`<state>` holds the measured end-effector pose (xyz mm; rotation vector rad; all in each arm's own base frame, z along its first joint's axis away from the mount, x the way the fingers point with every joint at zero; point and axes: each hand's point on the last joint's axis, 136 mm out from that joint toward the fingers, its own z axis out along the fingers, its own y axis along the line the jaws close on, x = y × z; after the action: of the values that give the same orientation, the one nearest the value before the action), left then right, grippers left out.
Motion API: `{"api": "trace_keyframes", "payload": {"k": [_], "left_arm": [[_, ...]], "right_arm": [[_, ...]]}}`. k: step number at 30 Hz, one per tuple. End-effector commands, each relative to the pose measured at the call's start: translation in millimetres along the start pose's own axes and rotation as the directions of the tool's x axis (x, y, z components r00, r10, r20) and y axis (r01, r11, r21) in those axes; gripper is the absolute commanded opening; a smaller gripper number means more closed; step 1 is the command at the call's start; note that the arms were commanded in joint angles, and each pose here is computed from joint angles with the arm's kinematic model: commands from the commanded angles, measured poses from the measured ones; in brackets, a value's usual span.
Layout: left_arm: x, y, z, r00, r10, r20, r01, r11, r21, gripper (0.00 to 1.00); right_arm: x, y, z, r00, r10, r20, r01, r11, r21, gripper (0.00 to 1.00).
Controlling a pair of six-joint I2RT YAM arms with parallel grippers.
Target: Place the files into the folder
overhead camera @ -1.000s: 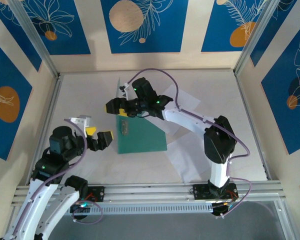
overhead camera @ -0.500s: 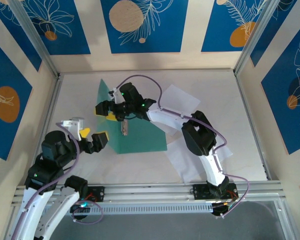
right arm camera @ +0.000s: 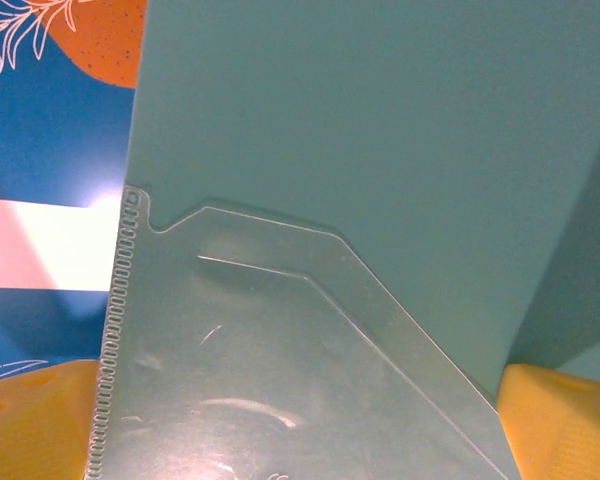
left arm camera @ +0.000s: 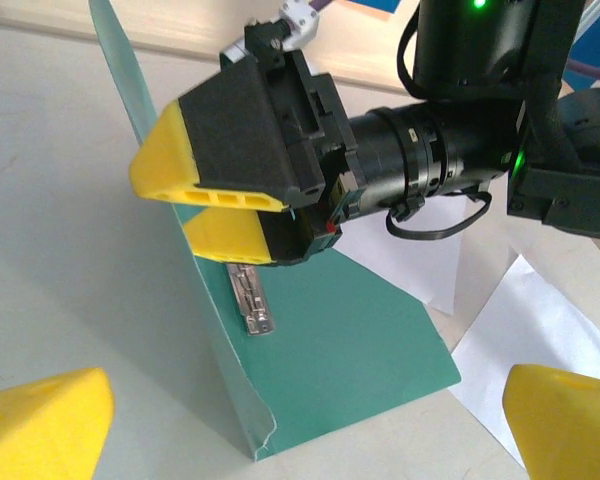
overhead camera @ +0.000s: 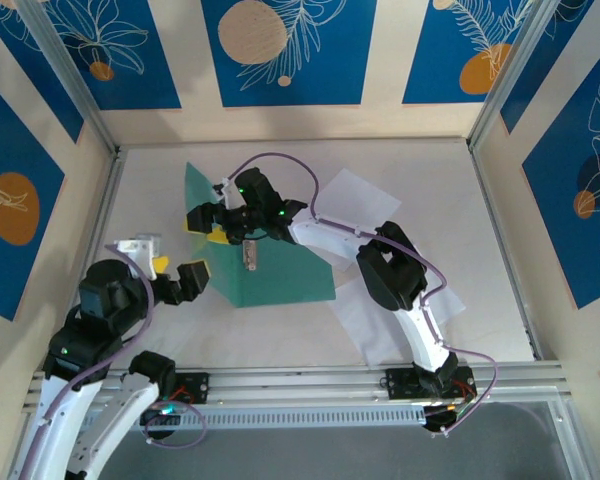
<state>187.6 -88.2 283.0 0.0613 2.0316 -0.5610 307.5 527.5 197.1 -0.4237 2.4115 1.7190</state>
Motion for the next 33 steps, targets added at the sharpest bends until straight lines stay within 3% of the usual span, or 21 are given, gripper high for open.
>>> {"api": "trace_keyframes", "payload": {"k": [1, 11, 18, 24, 33], "left_arm": [[-14.7, -0.7, -13.5, 0.999, 0.002, 0.032, -0.001, 1.000, -0.027, 0.98], [-41.3, -31.1, -31.8, 0.996, -0.024, 0.082, 0.015, 0.995, 0.102, 0.99], [-52.3, -31.6, -40.8, 0.995, 0.001, 0.099, -0.009, 0.997, 0.078, 1.00], [-27.1, -38.1, -5.4, 0.998, -0.060, -0.022, 0.063, 0.986, 0.151, 1.00], [16.2, -35.3, 47.4, 0.974, -0.143, -0.176, 0.176, 0.966, 0.191, 1.00]], "right_arm": [[5.1, -15.5, 10.1, 0.999, 0.039, -0.034, -0.039, 0.999, 0.024, 0.99], [10.5, -32.4, 20.1, 0.997, 0.061, -0.048, -0.059, 0.997, 0.042, 0.99], [9.9, -39.7, 23.8, 0.996, 0.076, -0.053, -0.074, 0.996, 0.048, 0.99], [0.3, -37.1, 6.0, 0.997, 0.071, -0.032, -0.069, 0.996, 0.050, 0.99], [-14.2, -60.7, -68.1, 0.996, 0.049, 0.073, -0.060, 0.985, 0.160, 0.99]]}}
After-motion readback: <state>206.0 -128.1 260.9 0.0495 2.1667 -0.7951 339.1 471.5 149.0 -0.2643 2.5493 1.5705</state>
